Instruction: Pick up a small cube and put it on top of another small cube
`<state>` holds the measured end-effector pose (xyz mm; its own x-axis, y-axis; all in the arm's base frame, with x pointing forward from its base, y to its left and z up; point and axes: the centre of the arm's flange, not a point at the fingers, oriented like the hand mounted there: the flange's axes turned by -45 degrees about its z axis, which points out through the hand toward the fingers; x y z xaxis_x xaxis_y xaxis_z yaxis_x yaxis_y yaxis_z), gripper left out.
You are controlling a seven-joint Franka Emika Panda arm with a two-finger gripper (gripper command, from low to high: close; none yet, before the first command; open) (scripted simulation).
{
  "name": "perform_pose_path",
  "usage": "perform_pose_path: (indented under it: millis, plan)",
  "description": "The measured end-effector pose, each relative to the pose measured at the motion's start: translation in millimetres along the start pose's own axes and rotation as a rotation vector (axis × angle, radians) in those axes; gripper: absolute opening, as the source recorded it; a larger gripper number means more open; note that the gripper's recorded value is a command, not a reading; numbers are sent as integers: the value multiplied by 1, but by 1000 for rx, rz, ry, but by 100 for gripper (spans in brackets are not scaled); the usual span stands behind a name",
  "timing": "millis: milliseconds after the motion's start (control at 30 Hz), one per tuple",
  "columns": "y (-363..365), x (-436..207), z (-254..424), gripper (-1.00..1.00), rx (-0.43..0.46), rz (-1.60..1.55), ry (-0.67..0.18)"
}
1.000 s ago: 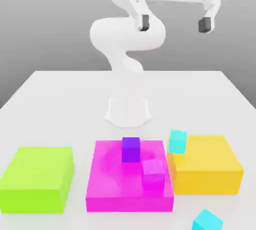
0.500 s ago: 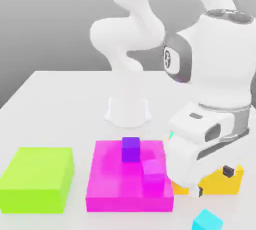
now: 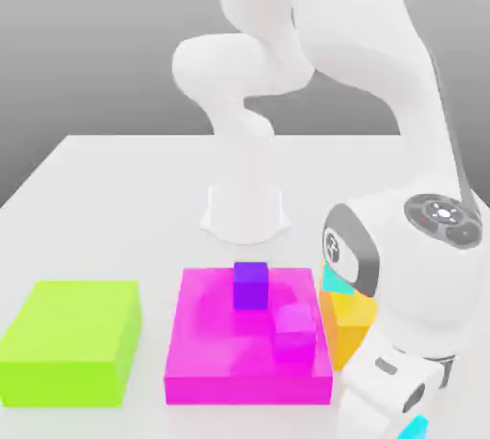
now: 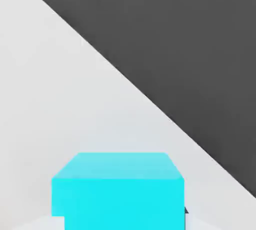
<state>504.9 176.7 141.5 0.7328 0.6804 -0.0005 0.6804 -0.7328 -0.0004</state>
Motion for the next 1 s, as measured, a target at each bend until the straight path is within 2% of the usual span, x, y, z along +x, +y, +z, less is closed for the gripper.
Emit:
perform_pose_path:
  millis: [133, 500, 1000]
  plan:
    - [1, -5, -50, -100, 1, 16, 0]
    - [16, -114, -129, -100, 8, 387, 3]
    - [-16, -261, -154, -100, 3, 874, 2]
